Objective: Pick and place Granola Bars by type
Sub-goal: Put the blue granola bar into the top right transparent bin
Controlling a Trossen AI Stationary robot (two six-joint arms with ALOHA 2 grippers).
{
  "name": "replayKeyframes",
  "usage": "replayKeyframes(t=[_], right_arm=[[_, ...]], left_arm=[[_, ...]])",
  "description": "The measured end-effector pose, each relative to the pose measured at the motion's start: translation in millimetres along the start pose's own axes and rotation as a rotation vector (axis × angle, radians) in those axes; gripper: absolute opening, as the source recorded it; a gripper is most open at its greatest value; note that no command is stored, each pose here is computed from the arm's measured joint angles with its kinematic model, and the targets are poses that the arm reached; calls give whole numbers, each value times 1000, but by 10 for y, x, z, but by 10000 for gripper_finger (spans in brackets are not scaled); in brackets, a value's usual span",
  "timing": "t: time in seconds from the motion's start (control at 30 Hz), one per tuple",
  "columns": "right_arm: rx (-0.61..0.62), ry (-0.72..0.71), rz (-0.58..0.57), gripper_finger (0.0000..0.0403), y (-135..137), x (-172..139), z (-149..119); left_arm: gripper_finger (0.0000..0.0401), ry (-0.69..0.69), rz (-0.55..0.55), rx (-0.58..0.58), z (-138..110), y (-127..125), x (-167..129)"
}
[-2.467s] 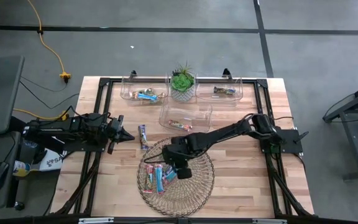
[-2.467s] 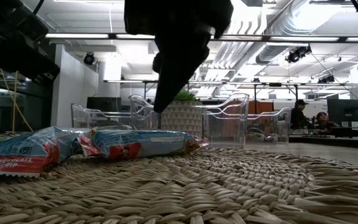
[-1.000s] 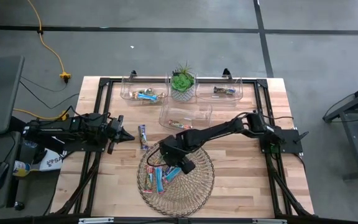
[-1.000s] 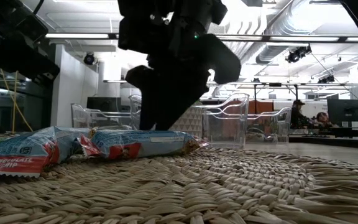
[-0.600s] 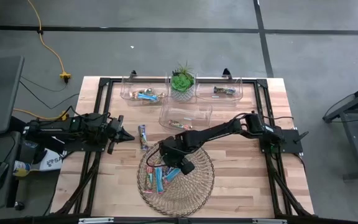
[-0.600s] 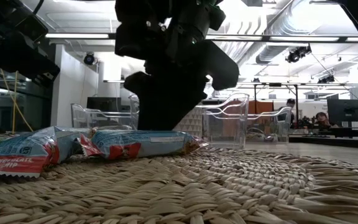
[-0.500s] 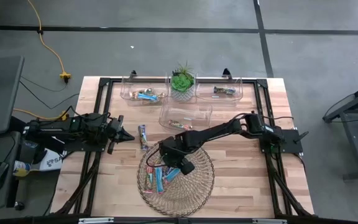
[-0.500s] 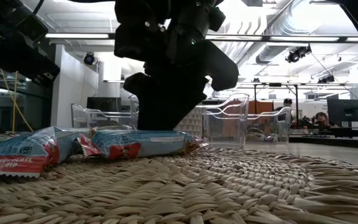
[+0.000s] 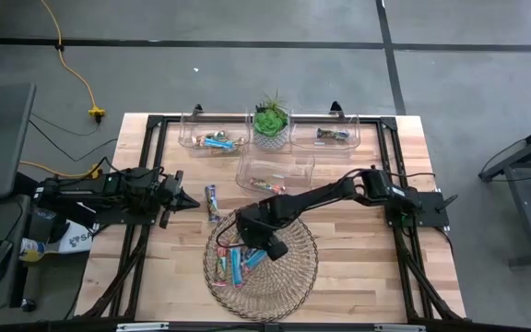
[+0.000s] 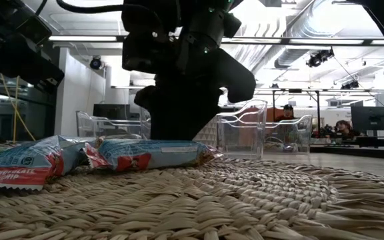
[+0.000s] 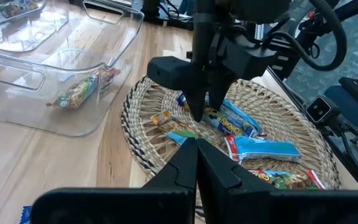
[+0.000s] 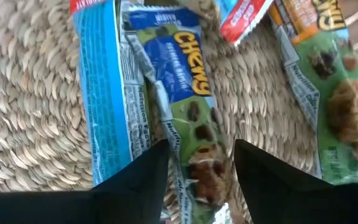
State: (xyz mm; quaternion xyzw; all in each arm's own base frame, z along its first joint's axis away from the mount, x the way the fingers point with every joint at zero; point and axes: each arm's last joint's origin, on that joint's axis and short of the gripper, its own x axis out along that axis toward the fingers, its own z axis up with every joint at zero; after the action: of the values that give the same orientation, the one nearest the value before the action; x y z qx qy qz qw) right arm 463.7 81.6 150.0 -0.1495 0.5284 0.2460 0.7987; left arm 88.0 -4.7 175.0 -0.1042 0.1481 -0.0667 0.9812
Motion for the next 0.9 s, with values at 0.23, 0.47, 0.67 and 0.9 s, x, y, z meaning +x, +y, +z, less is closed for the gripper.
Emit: replayKeyframes(t=[0.23,0.47,0.67,0.9], right_arm=[[32,-3,0,152,-4,26,0],[68,-3,-5,133,-7,26,1],[121,0,-14,114,-9,26,0],[163,1,-12,87,-6,26,-1]], left_arm=[[1,1,0,0,-1,0,0],[1,1,0,0,-1,0,1],[1,0,-1,0,0,0,0],[1,0,-1,0,-1,0,0]])
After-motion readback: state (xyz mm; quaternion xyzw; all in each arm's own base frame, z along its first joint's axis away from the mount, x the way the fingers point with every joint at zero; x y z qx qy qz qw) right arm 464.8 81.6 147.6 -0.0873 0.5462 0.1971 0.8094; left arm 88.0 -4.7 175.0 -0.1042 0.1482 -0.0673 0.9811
